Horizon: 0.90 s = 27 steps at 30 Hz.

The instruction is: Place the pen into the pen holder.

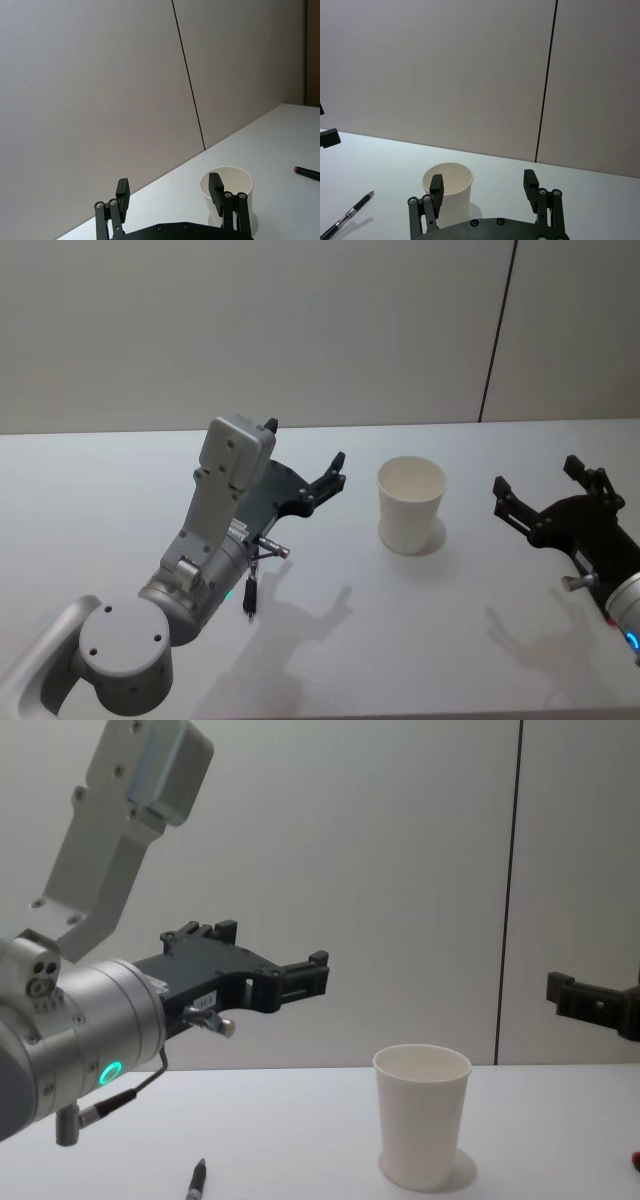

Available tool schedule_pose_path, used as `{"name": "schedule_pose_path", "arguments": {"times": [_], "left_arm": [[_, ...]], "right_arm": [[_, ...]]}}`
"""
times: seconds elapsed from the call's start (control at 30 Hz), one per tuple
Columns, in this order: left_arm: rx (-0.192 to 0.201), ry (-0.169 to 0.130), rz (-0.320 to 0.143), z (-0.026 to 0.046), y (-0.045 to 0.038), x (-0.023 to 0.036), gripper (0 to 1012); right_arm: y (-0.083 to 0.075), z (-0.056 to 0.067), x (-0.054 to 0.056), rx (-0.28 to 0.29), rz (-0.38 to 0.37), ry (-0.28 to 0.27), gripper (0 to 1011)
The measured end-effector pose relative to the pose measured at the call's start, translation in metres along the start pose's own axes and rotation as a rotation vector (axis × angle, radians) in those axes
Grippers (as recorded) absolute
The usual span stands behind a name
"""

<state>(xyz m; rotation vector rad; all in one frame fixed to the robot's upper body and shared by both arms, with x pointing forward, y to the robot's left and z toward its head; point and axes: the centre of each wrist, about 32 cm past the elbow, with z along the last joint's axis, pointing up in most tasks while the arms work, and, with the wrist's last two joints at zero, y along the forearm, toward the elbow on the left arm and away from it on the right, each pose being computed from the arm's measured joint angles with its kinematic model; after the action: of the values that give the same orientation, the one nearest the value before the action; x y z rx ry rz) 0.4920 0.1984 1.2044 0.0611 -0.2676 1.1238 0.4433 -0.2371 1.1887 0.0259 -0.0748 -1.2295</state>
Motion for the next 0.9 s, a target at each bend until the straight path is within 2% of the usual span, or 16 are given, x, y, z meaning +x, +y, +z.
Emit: {"name": "schedule_pose_path", "arguments": {"times": [0.9], "left_arm": [[0.0,0.0,0.0,0.0,0.0,0.0,1004]], "right_arm": [[0.0,0.0,0.0,0.0,0.0,0.0,1001]]}}
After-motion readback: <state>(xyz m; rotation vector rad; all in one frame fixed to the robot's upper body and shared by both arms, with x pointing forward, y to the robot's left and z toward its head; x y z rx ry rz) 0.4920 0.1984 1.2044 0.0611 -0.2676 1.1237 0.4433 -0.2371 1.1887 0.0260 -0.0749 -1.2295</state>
